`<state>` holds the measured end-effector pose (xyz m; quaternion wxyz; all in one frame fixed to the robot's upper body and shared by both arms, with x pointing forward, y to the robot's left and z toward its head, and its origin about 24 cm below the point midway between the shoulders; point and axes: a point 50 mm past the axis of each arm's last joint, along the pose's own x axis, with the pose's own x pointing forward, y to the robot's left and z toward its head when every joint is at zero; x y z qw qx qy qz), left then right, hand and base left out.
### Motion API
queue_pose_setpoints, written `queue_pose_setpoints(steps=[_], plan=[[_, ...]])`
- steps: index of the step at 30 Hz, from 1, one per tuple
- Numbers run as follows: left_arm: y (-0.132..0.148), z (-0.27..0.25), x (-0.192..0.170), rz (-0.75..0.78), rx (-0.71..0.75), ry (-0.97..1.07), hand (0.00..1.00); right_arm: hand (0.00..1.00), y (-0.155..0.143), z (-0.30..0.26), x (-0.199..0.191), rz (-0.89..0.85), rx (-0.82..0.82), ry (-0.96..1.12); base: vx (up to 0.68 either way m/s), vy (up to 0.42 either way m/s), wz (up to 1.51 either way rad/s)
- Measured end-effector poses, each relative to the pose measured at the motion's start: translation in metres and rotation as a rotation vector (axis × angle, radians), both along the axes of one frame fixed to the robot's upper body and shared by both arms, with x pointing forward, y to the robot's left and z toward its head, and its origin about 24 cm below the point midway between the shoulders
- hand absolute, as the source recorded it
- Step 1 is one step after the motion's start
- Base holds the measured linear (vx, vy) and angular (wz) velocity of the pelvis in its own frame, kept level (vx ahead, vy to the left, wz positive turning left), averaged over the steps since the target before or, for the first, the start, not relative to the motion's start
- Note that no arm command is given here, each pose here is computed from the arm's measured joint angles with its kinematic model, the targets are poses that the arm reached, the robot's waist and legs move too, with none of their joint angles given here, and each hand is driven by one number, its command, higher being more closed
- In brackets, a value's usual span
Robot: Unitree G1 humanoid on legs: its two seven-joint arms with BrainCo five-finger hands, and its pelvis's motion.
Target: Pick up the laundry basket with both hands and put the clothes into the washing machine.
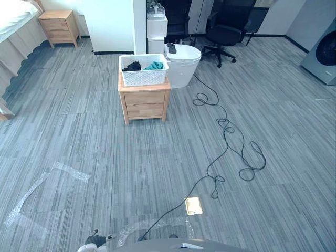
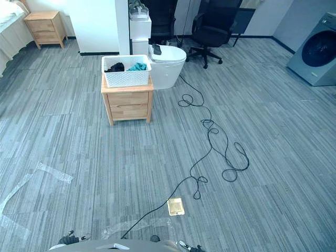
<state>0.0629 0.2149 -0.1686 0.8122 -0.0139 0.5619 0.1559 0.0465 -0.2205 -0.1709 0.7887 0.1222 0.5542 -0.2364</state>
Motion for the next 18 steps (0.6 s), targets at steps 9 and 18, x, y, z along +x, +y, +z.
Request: queue_pose_setpoints(steps=[9,18], plan=[[-0.0003,0.0001,0.0006,0.026,-0.009,-0.012,0.00,0.00,0.0004,0.0000,-0.0001,0.008,0.000,0.001,-0.03,-0.012,-0.03],[0.0000,0.0002,0.0002,0.026,-0.013,-0.014,0.00,0.00,0.0002,0.0001,0.0011,0.003,0.001,-0.003,0.03,-0.013,-0.09]])
